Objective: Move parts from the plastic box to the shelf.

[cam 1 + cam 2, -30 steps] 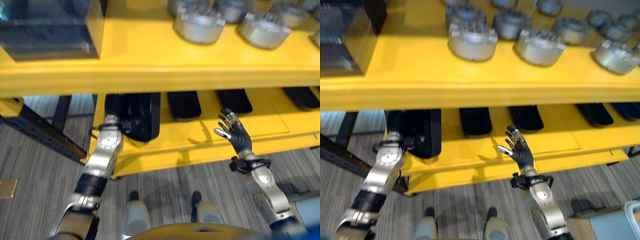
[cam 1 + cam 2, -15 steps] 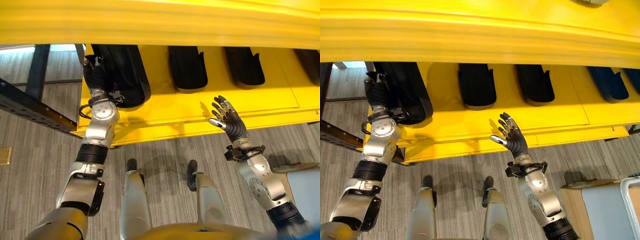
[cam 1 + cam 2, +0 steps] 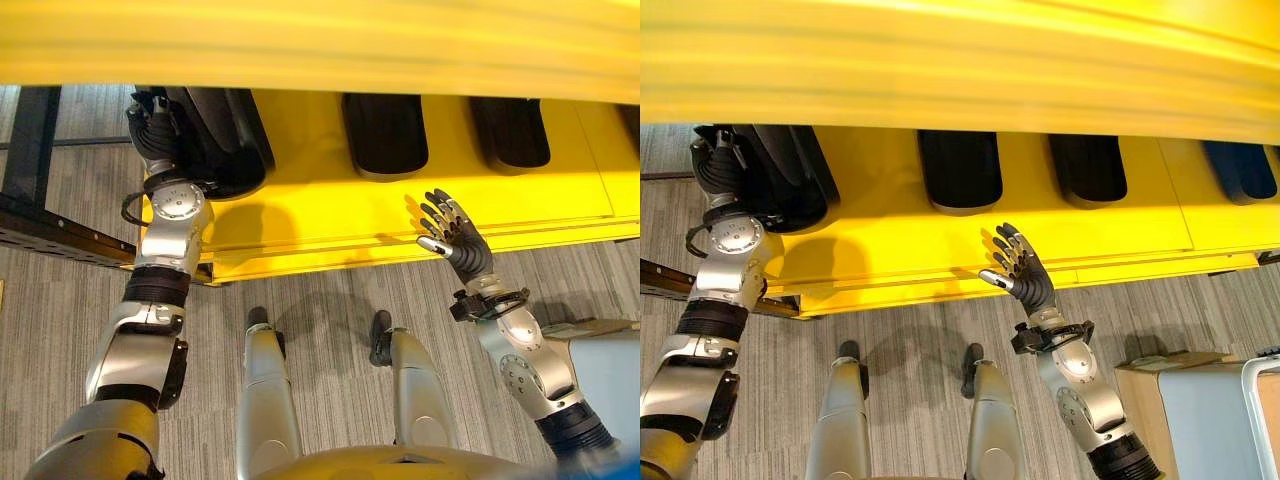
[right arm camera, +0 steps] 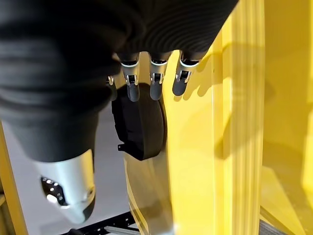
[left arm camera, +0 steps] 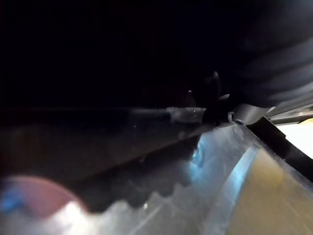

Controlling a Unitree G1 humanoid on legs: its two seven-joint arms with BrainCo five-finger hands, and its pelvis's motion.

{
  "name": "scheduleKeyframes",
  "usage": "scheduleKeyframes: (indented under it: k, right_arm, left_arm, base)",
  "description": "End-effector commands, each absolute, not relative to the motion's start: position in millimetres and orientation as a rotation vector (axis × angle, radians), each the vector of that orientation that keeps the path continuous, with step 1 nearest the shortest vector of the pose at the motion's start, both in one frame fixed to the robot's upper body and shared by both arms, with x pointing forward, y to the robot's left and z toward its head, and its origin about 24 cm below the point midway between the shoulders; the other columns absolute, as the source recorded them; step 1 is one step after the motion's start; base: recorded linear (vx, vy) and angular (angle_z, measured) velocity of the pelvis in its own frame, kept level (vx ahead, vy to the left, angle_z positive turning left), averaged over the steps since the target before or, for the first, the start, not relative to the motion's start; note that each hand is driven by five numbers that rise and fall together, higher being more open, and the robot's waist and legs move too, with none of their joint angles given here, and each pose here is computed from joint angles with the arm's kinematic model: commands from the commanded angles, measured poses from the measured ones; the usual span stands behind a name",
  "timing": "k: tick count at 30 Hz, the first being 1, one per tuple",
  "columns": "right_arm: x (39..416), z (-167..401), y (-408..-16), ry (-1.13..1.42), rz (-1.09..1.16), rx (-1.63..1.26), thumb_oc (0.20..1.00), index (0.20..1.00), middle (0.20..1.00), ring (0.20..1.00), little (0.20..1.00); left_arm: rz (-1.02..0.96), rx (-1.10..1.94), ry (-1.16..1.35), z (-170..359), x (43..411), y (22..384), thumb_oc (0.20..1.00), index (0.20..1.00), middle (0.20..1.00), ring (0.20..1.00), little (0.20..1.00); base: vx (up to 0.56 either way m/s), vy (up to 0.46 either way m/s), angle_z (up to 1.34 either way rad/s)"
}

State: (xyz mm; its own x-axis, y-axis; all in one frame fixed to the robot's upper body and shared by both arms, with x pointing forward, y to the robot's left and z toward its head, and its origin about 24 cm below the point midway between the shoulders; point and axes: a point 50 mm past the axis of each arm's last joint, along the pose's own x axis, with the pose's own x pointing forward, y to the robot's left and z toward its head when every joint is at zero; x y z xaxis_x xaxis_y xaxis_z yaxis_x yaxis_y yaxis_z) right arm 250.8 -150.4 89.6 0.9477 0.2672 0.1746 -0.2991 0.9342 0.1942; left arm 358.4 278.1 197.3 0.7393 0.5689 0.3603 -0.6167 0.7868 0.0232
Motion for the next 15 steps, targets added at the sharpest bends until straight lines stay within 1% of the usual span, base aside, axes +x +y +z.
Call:
scheduleKeyframes:
  k: [1,9,12,15]
  right_arm:
    - [248,112,-152,-0.261,0.338,0.234,1.000,1.000,1.000,1.000,1.000]
    - [247,112,-153,-0.260,0.344,0.239,1.000,1.000,1.000,1.000,1.000]
    - [246,111,-152,-0.258,0.350,0.244,1.000,1.000,1.000,1.000,1.000]
    - [244,112,-152,-0.260,0.355,0.255,1.000,1.000,1.000,1.000,1.000]
  left_arm:
    - [0.642,0.232,-0.464,233,363,277,0.200,0.200,0.200,0.200,0.200]
    - [0.668,0.302,-0.406,226,364,288,0.200,0.200,0.200,0.200,0.200]
    - [0.680,0.313,-0.369,216,363,293,0.200,0.200,0.200,0.200,0.200]
    - [0.686,0.324,-0.295,195,361,297,0.200,0.200,0.200,0.200,0.200]
  base:
    - [0.00,0.000,0.00]
    - [0.00,0.003,-0.02]
    - [0.06,-0.010,-0.01]
    - [0.03,-0.004,0.01]
